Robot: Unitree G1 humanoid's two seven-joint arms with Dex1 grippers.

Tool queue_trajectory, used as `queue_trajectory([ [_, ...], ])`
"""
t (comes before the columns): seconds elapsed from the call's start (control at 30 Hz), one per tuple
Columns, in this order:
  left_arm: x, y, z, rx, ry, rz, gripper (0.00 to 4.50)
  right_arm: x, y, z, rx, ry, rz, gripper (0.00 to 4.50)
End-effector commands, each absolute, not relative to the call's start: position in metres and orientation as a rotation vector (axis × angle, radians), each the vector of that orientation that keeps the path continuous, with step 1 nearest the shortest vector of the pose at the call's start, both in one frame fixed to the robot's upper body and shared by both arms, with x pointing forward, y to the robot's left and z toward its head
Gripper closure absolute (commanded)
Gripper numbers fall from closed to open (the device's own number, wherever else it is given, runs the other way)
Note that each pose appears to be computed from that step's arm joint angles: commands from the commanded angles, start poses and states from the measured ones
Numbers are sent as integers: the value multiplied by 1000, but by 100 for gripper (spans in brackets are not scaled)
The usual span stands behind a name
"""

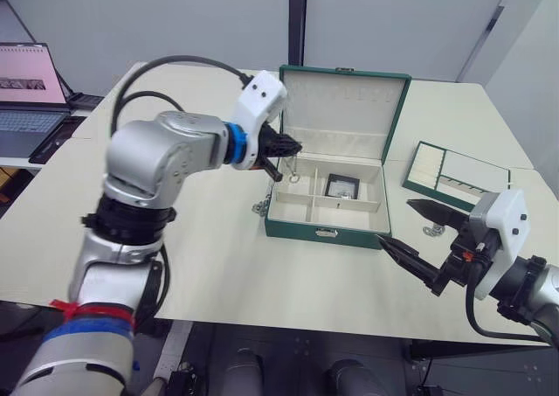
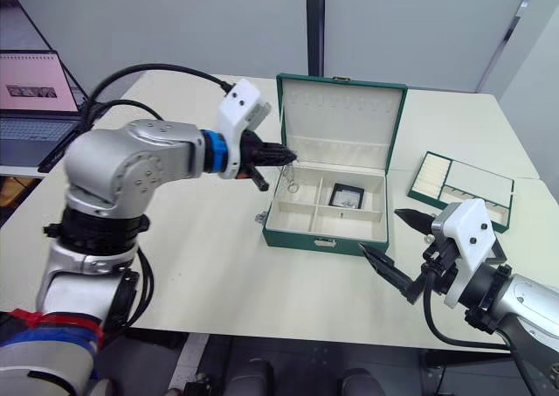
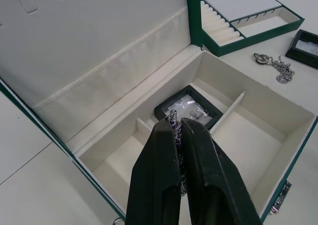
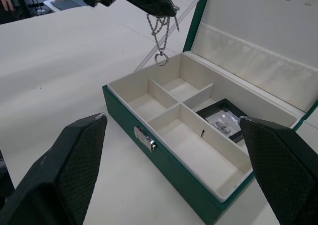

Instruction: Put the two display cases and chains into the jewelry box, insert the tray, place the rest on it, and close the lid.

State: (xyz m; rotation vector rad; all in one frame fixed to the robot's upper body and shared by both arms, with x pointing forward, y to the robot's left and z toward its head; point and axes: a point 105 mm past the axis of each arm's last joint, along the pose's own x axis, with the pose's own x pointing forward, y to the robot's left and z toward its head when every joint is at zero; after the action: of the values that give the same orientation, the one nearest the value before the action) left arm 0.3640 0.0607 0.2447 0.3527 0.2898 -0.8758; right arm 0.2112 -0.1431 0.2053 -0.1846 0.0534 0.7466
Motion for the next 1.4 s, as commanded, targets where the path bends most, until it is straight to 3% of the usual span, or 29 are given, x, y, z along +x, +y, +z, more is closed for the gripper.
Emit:
queue_trajectory([
  [0.03, 379, 54, 253, 427, 234, -799, 449, 208, -142, 212, -222, 23, 742, 0],
  [0.17, 395, 45, 245, 455, 251, -722, 449, 208, -140, 211, -217, 32, 739, 0],
  [0.53, 409, 38, 230, 486, 286, -682, 449, 207, -143, 211, -209, 42, 717, 0],
  [1.37, 408, 38, 195, 541, 371, -713, 449, 201, -141, 218, -179, 17, 681, 0],
  [1.4, 408, 38, 194, 540, 375, -715, 422, 202, -141, 218, -180, 17, 681, 0],
])
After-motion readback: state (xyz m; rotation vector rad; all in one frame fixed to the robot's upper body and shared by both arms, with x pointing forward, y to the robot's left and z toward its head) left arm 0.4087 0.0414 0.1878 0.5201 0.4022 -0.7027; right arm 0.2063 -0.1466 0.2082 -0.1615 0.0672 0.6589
